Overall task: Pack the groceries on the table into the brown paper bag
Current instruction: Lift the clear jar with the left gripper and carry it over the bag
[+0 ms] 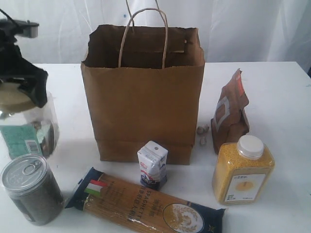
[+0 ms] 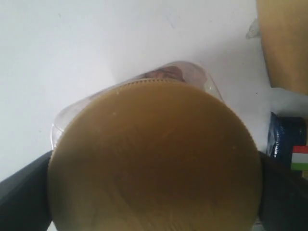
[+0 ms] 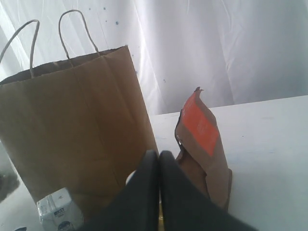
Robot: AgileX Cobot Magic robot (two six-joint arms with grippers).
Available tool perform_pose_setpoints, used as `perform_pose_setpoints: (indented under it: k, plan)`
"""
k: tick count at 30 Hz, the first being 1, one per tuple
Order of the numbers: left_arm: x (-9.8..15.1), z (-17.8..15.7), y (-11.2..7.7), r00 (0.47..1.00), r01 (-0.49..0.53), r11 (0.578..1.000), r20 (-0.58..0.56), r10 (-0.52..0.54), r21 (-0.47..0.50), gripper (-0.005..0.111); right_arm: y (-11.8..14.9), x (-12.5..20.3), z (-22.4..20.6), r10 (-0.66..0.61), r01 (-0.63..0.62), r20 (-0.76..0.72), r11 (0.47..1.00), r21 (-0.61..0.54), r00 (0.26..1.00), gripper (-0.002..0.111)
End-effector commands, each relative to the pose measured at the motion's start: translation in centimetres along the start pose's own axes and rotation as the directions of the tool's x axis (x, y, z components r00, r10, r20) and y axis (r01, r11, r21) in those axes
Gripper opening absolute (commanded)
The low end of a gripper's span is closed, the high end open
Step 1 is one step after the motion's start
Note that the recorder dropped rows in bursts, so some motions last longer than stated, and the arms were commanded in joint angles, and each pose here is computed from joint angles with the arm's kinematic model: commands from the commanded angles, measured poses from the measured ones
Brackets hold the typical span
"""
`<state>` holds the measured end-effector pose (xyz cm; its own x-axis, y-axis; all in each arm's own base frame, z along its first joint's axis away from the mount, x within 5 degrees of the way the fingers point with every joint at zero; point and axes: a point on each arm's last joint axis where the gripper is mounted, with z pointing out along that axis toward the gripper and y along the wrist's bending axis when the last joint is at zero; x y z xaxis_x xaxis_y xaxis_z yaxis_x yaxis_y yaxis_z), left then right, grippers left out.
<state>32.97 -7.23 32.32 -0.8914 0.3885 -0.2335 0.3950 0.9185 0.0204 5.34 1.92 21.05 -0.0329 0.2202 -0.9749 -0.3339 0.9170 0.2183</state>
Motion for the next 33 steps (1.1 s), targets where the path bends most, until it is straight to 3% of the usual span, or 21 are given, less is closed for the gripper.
perform_pose_setpoints:
  k: [1, 5, 10, 15, 18, 25, 33]
  plan:
    - [0.6, -7.8, -0.6, 0.983, -0.004, 1.000, 0.182, 0.007, -0.016, 0.000, 0.0, 0.1, 0.0, -0.013, 0.013, 0.007, 1.000, 0.003, 1.000, 0.000]
    - [1.4, -13.1, -1.6, 0.933, -0.010, 1.000, 0.360, 0.000, 0.024, 0.000, 0.0, 0.1, 0.0, -0.013, 0.013, 0.005, 1.000, 0.003, 1.000, 0.000]
    - [2.1, -19.9, -4.2, 0.808, -0.119, 0.969, 0.589, -0.031, 0.215, 0.000, 0.0, 0.1, 0.0, -0.013, 0.013, 0.005, 1.000, 0.003, 1.000, 0.000]
    - [2.4, -23.0, -4.9, 0.715, -0.175, 0.958, 0.698, -0.036, 0.228, 0.000, 0.0, 0.1, 0.0, -0.013, 0.013, 0.007, 1.000, 0.003, 1.000, 0.000]
    - [1.9, -23.4, -6.1, 0.692, -0.241, 0.944, 0.722, 0.004, 0.225, 0.000, 0.0, 0.1, 0.0, -0.013, 0.013, 0.007, 1.000, 0.003, 1.000, 0.000]
    - [-2.1, -21.2, -10.3, 0.694, -0.356, 0.919, 0.707, 0.140, 0.167, 0.000, 0.0, 0.1, 0.0, -0.013, 0.013, 0.007, 1.000, 0.003, 1.000, 0.000]
    - [-3.9, -21.0, -11.6, 0.644, -0.373, 0.923, 0.744, 0.180, 0.099, 0.000, 0.0, 0.1, 0.0, -0.013, 0.013, 0.007, 1.000, 0.003, 1.000, 0.000]
